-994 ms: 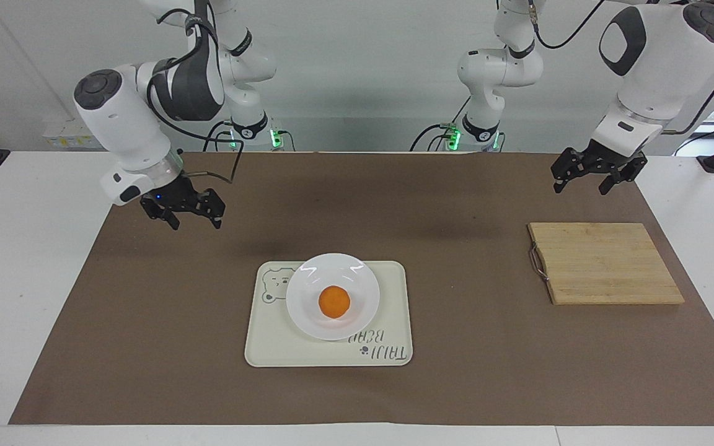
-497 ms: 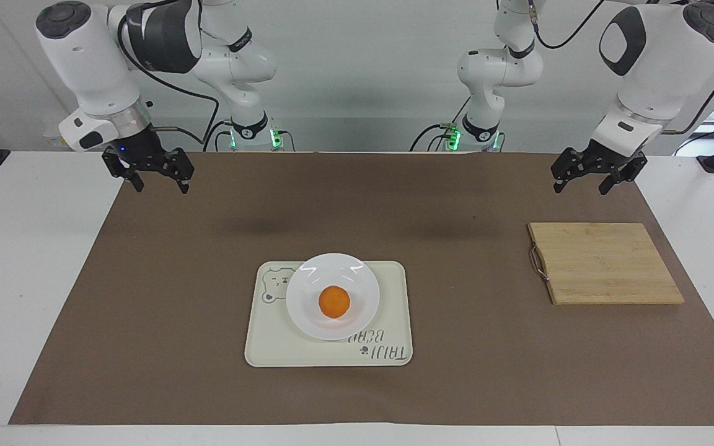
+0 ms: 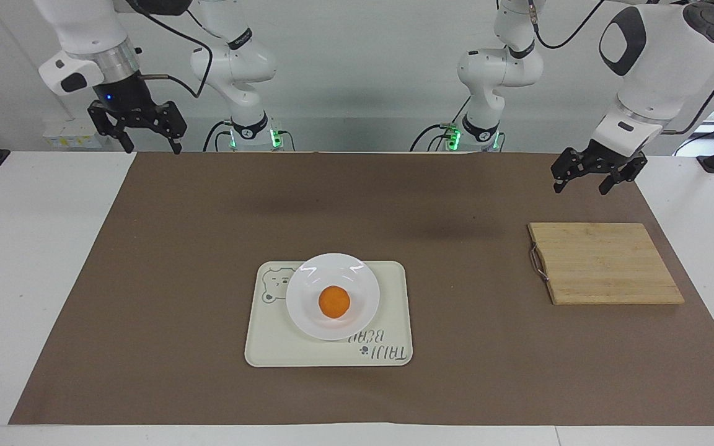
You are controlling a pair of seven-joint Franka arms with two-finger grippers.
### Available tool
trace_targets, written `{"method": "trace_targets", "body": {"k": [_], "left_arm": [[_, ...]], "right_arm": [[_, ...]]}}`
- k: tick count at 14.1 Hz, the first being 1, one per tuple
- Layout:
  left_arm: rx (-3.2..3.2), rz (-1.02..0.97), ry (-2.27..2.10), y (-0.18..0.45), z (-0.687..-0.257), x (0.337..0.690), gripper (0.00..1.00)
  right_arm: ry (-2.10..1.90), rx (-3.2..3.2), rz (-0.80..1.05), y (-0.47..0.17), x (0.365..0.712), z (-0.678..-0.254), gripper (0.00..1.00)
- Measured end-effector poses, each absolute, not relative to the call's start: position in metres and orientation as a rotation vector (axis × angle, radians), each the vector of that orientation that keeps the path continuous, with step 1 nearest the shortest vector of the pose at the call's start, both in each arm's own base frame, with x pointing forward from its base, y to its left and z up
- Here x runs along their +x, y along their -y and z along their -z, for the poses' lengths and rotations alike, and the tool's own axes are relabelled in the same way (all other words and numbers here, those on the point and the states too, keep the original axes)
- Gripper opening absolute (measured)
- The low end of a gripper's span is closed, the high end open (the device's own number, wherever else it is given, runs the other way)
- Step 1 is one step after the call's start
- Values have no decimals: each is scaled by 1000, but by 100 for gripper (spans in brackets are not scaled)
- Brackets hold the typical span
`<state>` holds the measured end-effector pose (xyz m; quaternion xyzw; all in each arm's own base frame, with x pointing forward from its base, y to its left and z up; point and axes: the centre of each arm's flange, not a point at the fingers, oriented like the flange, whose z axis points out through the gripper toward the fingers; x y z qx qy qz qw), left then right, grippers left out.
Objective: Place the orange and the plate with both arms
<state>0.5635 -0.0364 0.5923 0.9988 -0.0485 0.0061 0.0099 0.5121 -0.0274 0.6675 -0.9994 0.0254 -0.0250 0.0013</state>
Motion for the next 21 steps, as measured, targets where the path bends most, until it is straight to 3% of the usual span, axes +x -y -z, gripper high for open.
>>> {"method": "trace_targets", "body": {"k": [2,10,21], "left_arm": [[3118,-19,151,36,-592,563,100],[3118,-19,151,36,-592,563,100],[3118,-19,151,36,-592,563,100]], "right_arm": [[-80,-3137,82,27,509,-682,100],[-21,-3174,99,24,519,-673,100],[6,-3155,50,16,505,-678,100]]}}
